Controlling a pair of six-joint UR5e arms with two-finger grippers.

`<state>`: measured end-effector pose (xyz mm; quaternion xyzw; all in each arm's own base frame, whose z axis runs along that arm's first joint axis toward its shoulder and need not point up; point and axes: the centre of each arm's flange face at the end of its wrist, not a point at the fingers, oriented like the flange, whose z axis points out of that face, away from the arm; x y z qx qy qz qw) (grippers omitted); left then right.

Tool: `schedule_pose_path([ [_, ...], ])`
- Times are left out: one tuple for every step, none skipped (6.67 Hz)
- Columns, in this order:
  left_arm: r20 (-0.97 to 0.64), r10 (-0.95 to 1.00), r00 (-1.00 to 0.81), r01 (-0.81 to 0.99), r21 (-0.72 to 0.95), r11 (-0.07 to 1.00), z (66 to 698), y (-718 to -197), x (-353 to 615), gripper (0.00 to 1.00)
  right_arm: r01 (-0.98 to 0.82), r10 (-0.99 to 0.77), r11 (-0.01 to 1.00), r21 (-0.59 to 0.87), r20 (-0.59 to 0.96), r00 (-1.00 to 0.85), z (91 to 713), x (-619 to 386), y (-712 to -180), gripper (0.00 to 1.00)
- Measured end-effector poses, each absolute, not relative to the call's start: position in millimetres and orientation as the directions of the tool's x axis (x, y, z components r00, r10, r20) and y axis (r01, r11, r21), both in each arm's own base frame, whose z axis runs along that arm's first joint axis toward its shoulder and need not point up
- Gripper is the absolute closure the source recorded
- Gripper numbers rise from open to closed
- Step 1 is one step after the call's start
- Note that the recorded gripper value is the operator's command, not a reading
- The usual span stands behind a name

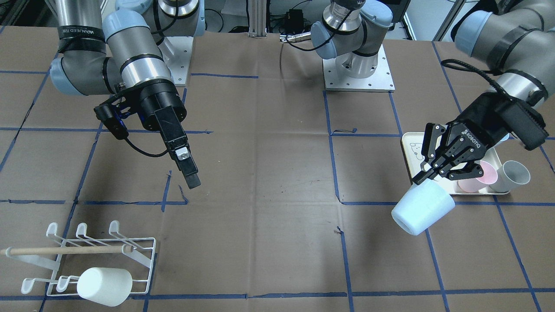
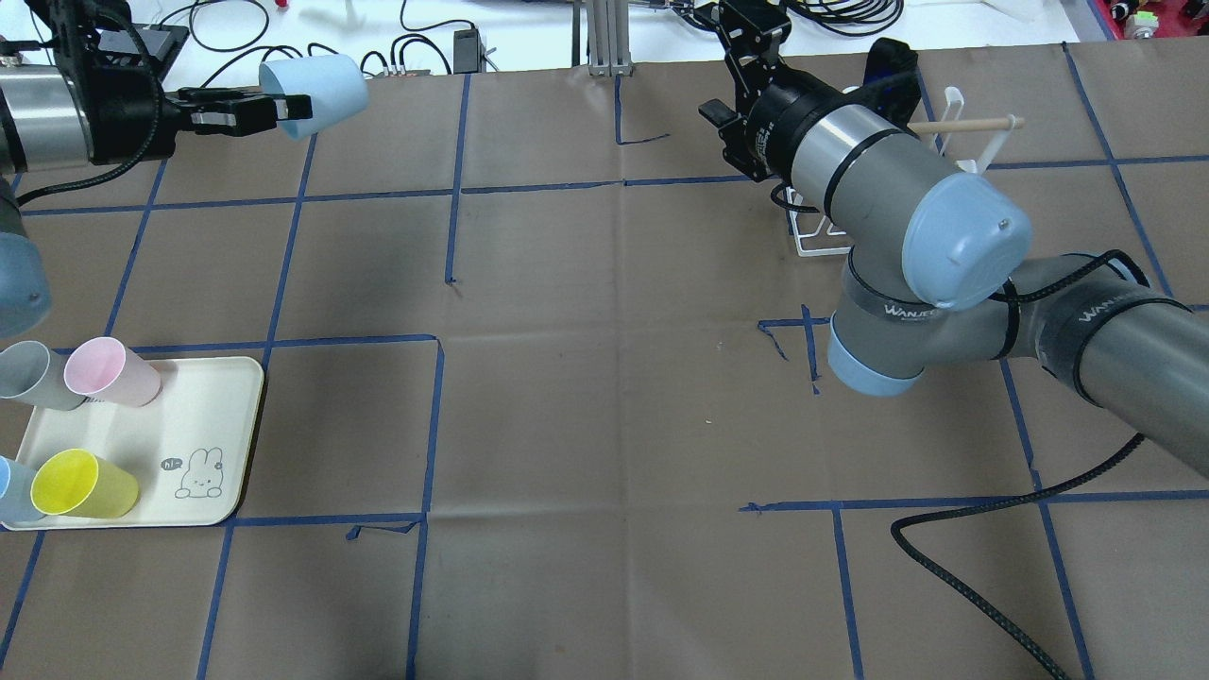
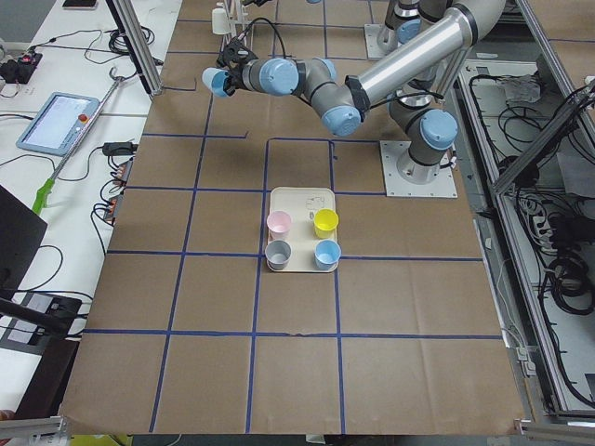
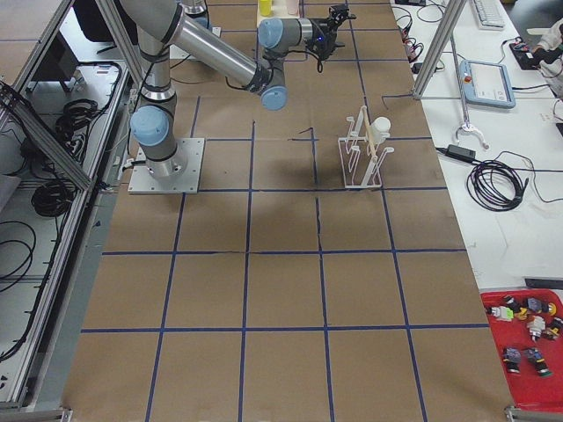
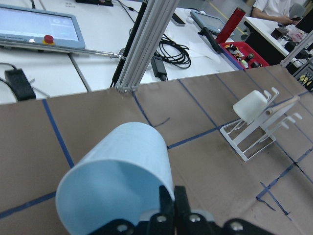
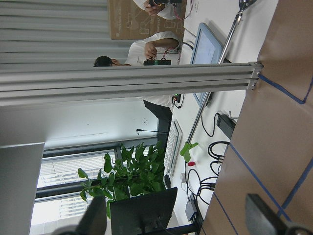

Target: Transfer IKEA cup to right arm and place on rack

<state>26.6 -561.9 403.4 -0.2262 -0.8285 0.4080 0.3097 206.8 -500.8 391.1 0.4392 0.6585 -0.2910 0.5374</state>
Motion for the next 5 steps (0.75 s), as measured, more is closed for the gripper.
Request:
schedule_pose_path([
  [0.263, 0.697, -0.667, 0.156, -0.866, 0.476, 393, -570, 3, 1.0, 0.89, 0.295, 0.427, 0.157, -0.955, 0.027, 394, 207, -494, 0.0],
  [0.202, 0.755, -0.625, 0.193, -0.896, 0.399, 386, -572, -28, 1.0, 0.887, 0.305, 0.424, 0.183, -0.951, 0.051, 395, 208, -492, 0.0],
  [0.155, 0.793, -0.589, 0.218, -0.915, 0.34, 376, -564, -54, 0.99, 0.884, 0.307, 0.426, 0.192, -0.95, 0.058, 395, 208, -491, 0.0],
  [0.114, 0.817, -0.565, 0.224, -0.932, 0.285, 361, -549, -69, 0.97, 0.884, 0.304, 0.427, 0.19, -0.951, 0.057, 396, 208, -491, 0.0],
  [0.098, 0.828, -0.553, 0.208, -0.946, 0.25, 346, -529, -80, 0.96, 0.886, 0.303, 0.425, 0.184, -0.952, 0.052, 396, 208, -491, 0.0],
])
